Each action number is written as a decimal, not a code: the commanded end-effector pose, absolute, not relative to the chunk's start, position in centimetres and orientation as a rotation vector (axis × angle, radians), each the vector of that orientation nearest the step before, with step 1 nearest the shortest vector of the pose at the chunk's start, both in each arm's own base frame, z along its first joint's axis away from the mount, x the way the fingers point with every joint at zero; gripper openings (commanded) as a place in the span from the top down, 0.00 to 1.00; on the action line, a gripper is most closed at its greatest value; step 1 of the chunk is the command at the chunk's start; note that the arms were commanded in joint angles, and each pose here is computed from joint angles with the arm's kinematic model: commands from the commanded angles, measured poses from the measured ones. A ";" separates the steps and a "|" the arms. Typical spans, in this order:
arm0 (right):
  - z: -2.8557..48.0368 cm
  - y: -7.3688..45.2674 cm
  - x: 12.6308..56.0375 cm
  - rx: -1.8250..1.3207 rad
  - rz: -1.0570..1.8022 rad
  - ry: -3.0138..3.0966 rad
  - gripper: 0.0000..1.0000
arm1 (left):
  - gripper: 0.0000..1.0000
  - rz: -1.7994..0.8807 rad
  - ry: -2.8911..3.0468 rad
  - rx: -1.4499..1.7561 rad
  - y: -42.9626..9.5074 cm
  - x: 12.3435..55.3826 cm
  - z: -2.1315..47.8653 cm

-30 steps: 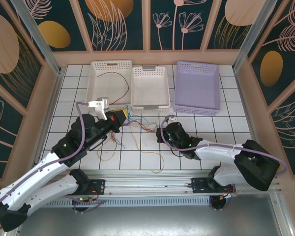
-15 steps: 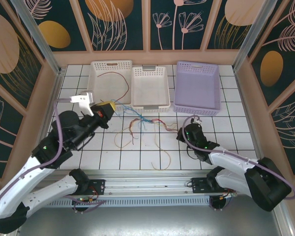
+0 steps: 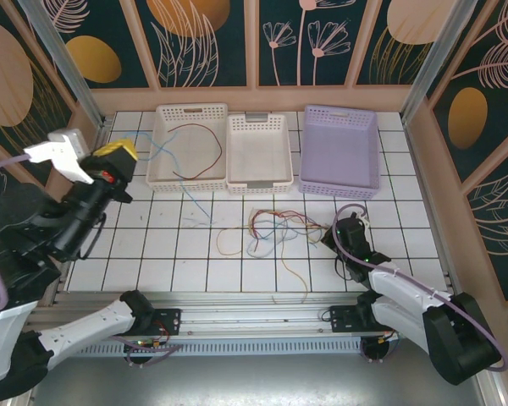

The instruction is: Untangle the cables

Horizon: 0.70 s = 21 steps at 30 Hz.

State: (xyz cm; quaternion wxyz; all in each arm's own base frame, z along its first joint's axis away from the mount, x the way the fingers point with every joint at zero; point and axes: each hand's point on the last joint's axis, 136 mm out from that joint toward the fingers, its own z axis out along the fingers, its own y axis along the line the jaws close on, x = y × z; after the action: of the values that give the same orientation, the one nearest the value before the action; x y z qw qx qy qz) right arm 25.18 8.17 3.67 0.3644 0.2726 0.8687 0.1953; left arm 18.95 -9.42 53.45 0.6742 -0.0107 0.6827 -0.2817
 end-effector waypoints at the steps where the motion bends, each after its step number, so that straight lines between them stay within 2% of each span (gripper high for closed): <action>1: 2.4 7.1 24.2 0.755 0.453 2.261 1.00 | 1.00 -0.537 1.512 -0.026 -7.5 18.5 55.1; 6: 2.5 7.2 24.3 0.747 0.459 2.263 1.00 | 1.00 -0.538 1.483 -0.014 -7.5 18.3 56.9; 21: 3.8 8.0 24.4 0.679 0.543 2.217 1.00 | 1.00 -0.572 1.487 0.073 -12.6 21.7 57.0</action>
State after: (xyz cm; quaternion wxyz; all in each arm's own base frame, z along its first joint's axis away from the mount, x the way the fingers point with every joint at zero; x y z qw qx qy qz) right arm 25.00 8.23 4.38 0.3761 0.2732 0.8591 0.2142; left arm 21.10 -11.46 56.12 0.6875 0.0192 0.6823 -0.2480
